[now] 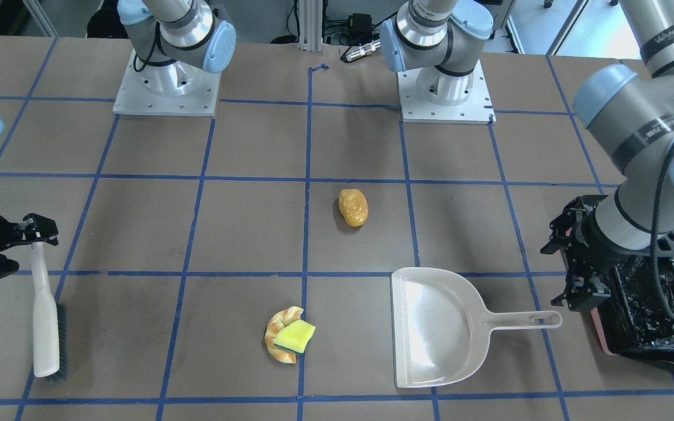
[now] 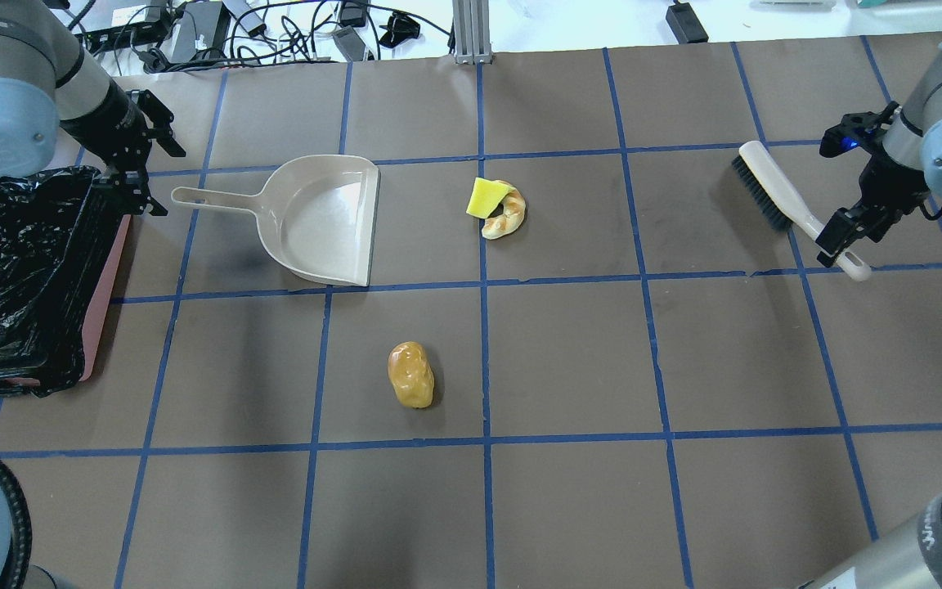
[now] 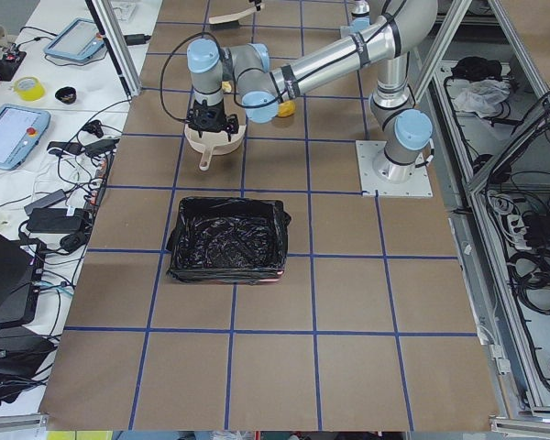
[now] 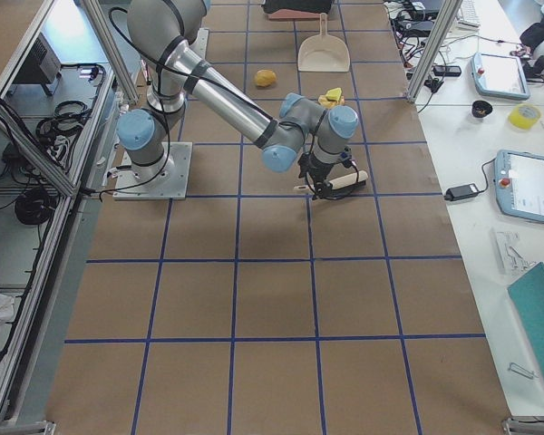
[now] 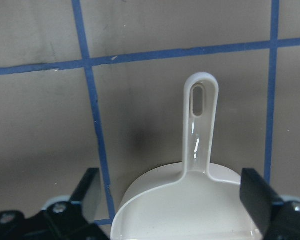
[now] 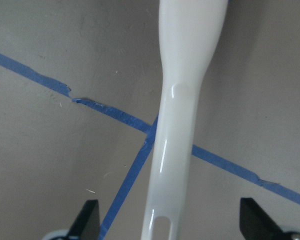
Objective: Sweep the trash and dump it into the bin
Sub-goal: 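Lift the brush with the right gripper and move it toward the dustpan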
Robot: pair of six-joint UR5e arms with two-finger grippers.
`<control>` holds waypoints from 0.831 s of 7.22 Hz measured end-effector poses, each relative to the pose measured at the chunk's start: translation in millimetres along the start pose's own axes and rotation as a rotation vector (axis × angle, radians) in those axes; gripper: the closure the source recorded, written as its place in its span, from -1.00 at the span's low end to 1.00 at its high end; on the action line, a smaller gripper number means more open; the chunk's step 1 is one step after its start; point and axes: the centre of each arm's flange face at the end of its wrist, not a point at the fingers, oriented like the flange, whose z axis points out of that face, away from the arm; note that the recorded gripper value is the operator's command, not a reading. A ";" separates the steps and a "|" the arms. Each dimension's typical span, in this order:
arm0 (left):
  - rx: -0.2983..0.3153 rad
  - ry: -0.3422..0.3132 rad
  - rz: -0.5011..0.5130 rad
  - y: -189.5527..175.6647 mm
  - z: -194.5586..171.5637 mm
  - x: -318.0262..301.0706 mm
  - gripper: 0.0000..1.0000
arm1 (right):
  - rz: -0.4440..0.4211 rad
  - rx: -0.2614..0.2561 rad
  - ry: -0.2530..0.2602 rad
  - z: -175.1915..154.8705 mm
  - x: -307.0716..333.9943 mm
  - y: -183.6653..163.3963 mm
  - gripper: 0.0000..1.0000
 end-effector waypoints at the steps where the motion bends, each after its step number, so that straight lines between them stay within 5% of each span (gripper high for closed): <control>1: 0.009 0.021 -0.003 -5.3 20.7 11.3 -1.00 | 0.004 -0.005 -0.005 4.2 -1.6 1.3 -0.27; 4: 0.009 0.028 -0.050 -8.9 61.4 25.9 -1.00 | 0.011 -0.009 0.005 4.3 -1.0 1.8 0.72; 5: 0.010 0.032 -0.056 -10.1 70.1 29.0 -1.00 | 0.012 -0.010 0.007 3.9 -0.7 1.8 0.96; 6: 0.010 0.037 -0.060 -11.2 77.8 31.3 -1.00 | 0.013 -0.009 0.010 3.2 -0.3 1.6 1.00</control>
